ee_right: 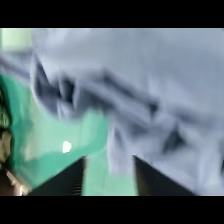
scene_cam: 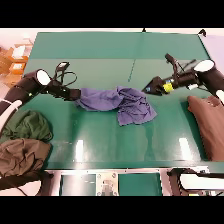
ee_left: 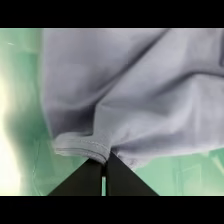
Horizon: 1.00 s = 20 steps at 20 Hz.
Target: Fold the shirts.
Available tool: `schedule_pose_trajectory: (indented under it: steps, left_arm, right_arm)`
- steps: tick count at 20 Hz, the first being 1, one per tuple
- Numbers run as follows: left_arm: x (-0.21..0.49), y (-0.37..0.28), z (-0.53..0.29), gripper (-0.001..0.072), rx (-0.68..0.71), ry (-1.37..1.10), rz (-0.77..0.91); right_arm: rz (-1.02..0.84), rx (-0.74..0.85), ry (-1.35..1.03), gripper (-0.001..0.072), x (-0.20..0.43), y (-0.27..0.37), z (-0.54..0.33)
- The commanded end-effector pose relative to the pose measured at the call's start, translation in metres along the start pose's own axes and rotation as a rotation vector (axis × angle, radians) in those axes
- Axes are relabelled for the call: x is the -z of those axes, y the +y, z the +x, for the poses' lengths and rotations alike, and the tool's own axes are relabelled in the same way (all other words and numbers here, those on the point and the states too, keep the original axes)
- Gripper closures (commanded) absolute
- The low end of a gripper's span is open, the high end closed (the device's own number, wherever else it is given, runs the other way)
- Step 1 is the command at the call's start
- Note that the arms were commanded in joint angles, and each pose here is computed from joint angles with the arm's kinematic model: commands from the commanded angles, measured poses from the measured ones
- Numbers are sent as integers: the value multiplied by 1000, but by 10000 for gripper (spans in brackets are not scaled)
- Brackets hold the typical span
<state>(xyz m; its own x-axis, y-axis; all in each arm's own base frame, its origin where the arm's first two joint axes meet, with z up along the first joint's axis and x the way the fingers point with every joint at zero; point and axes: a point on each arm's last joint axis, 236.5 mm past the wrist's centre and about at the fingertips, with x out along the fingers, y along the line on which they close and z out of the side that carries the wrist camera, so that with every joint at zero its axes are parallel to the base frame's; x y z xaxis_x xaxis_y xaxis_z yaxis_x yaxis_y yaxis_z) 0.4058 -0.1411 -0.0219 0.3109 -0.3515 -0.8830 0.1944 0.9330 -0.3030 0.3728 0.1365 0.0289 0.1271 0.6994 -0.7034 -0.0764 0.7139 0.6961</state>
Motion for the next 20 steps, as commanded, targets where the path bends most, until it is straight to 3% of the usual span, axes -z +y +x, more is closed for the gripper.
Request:
schedule_pose_trajectory:
  steps: [1,4,11,15,17,18,20]
  left_arm:
    - [-2,12,-2,685,-13,6,9]
    - [-3,11,-3,685,-12,3,10]
    - [3,10,-3,686,-5,28,35]
    - [10,9,-3,685,1,60,56]
    - [14,9,-3,686,1,73,62]
    - [15,8,-3,685,3,79,62]
    - [17,10,-4,686,-2,88,66]
  right_arm:
    - [109,48,20,260,65,-13,17]
    - [179,121,35,202,114,-24,80]
    - [205,208,47,209,116,-18,168]
    - [198,203,-10,374,85,-16,177]
    - [178,199,-45,623,73,-11,175]
    - [167,201,-50,696,70,-11,174]
    - [145,221,-34,697,68,-16,167]
